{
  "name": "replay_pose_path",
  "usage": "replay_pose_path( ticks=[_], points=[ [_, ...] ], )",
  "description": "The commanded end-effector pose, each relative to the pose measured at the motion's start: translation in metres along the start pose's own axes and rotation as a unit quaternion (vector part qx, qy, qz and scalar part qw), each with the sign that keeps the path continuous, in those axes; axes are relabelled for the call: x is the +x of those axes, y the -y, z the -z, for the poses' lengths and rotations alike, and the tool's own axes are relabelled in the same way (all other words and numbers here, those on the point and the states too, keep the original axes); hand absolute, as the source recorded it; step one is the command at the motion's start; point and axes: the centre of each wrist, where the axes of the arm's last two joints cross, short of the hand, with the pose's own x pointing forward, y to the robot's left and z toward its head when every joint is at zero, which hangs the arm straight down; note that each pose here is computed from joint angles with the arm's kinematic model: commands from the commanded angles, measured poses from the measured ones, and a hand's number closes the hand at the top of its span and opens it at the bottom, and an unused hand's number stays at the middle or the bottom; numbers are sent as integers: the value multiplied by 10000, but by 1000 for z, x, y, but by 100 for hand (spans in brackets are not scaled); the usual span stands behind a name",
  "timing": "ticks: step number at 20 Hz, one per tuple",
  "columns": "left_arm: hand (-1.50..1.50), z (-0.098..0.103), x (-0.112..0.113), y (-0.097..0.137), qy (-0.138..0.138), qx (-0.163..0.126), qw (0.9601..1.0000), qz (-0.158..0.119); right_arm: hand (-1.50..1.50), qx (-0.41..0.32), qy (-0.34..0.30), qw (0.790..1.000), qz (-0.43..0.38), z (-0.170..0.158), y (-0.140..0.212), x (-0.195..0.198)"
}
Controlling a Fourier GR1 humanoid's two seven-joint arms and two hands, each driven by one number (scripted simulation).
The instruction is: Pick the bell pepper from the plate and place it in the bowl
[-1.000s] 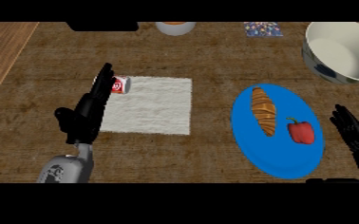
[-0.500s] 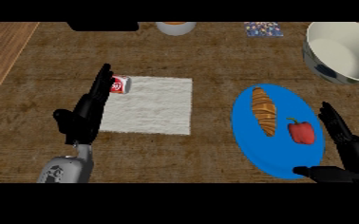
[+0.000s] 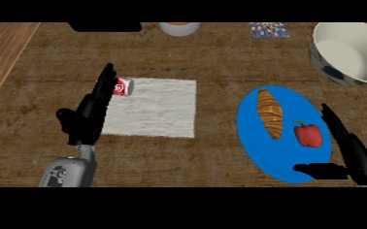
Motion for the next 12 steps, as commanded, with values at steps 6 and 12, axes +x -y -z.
replay_pose_path(
  ticks=[6,12],
  points=[
    [0,13,20,-13,31,-75,10000,-8,150,692,637,9921,-834,22,-25,4],
    [0,0,7,-8,-1,31,10000,-12,150,764,777,9915,-708,-11,-32,-16]
  ],
)
